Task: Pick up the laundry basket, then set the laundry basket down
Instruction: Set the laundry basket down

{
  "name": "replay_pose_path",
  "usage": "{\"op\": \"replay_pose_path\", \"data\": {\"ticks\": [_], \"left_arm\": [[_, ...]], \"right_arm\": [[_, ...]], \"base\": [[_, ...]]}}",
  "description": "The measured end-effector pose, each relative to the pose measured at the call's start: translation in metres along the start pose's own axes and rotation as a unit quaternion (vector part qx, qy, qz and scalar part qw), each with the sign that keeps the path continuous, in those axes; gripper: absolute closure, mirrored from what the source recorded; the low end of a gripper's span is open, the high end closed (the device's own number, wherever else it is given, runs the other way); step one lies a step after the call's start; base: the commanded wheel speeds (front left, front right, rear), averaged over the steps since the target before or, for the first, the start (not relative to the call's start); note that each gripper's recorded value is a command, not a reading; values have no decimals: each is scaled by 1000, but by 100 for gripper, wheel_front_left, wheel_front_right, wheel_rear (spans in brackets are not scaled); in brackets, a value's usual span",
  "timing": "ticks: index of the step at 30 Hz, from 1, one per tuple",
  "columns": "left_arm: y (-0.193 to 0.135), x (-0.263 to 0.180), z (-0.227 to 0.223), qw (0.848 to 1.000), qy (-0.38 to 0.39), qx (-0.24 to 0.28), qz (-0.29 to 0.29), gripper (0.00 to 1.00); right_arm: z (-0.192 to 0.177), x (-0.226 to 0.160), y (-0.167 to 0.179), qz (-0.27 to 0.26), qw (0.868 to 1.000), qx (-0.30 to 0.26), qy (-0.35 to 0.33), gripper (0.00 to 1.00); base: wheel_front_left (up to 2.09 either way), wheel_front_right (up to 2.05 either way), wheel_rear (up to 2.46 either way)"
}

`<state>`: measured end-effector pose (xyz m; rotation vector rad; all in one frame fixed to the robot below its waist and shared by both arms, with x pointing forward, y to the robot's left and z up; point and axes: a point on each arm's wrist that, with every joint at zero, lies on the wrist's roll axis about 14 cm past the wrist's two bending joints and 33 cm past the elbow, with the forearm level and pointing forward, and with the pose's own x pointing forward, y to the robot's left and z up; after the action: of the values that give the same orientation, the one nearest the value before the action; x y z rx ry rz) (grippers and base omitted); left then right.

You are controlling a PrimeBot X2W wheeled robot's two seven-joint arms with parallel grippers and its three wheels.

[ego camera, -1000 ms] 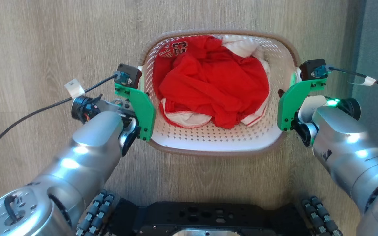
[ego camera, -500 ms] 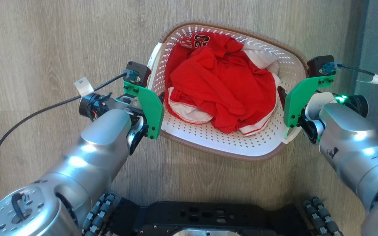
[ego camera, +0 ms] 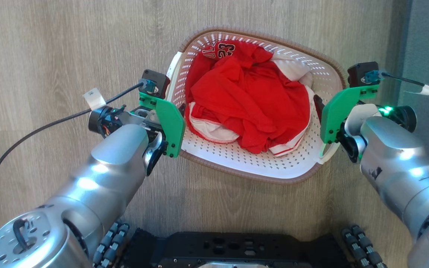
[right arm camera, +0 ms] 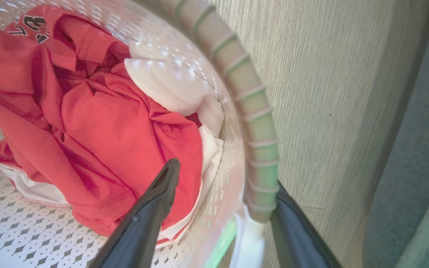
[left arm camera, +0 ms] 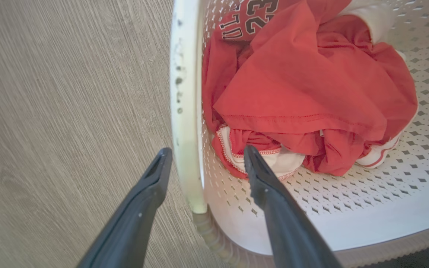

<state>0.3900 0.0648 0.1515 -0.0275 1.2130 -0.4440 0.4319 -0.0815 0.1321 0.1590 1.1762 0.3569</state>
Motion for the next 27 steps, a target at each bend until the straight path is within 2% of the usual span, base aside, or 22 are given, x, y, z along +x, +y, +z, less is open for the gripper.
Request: {"op": "replay_pose_path", "data": {"ticks": [13, 22, 27], "left_arm": [[-2, 3, 5, 1000, -3, 14, 1, 0], [-3, 5, 7, 1000, -3, 21, 3, 0], [-3, 6, 7, 1000, -1, 30, 4, 0]], "right_arm": [[27, -9, 2, -2, 997, 5, -77, 0], [62, -16, 3, 4, 990, 39, -136, 0], [92, -27, -5, 7, 982, 44, -185, 0]], "base": [[0, 0, 0], [0, 0, 0], [0, 0, 0]]}}
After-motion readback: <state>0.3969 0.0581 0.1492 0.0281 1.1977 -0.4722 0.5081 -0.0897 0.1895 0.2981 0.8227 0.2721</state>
